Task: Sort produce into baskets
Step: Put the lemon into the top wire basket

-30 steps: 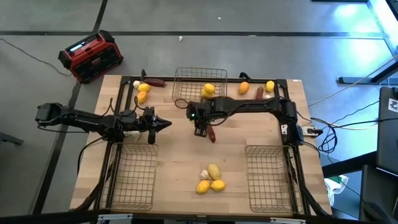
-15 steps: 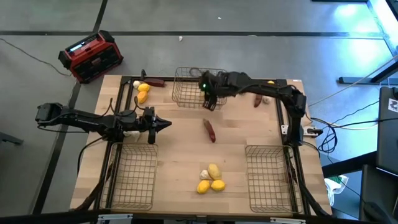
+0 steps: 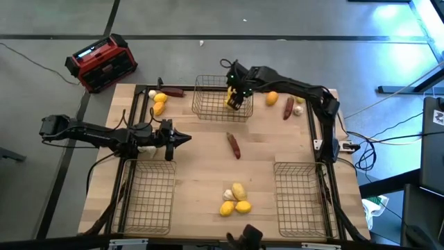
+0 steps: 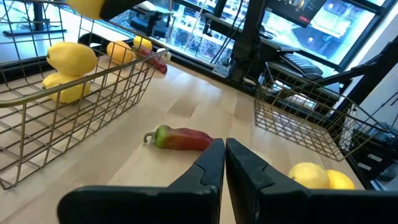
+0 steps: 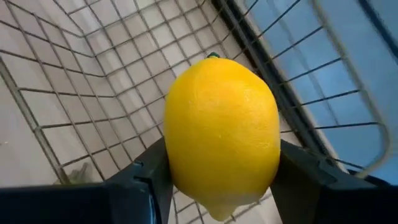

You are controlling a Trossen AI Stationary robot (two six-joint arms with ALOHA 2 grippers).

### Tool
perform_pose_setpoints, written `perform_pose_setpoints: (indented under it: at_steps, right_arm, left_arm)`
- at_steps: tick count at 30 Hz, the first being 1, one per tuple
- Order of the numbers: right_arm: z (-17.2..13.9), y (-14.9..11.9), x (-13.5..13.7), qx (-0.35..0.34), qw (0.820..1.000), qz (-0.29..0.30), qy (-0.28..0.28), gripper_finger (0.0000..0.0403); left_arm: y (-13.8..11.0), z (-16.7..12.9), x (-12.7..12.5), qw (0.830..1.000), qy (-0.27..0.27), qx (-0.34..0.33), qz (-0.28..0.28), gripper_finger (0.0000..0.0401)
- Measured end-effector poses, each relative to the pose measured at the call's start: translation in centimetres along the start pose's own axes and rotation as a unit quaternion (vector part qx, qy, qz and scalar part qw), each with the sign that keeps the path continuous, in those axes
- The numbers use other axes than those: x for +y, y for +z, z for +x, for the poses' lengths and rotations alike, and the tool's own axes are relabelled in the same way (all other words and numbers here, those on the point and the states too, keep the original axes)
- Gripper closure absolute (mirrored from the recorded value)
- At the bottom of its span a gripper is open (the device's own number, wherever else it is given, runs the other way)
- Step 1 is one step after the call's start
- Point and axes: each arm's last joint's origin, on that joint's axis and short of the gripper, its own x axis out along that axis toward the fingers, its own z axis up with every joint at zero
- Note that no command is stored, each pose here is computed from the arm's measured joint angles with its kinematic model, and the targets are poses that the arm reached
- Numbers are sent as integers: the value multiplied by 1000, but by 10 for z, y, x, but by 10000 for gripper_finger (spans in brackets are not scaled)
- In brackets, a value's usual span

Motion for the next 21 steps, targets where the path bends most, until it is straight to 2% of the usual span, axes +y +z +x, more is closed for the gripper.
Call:
perform_pose_setpoints:
  at_steps: [9,17,21]
  right_arm:
    - [32,-3,4,37,999,-4,26,203]
    - [35,-3,4,40,999,-4,25,201]
    - [36,-2,3,37,999,-4,13,187]
  left_arm:
    - [0,0,0,1000,0,0,0,388]
    - [0,0,0,1000,0,0,0,388]
    - [0,0,0,1000,0,0,0,388]
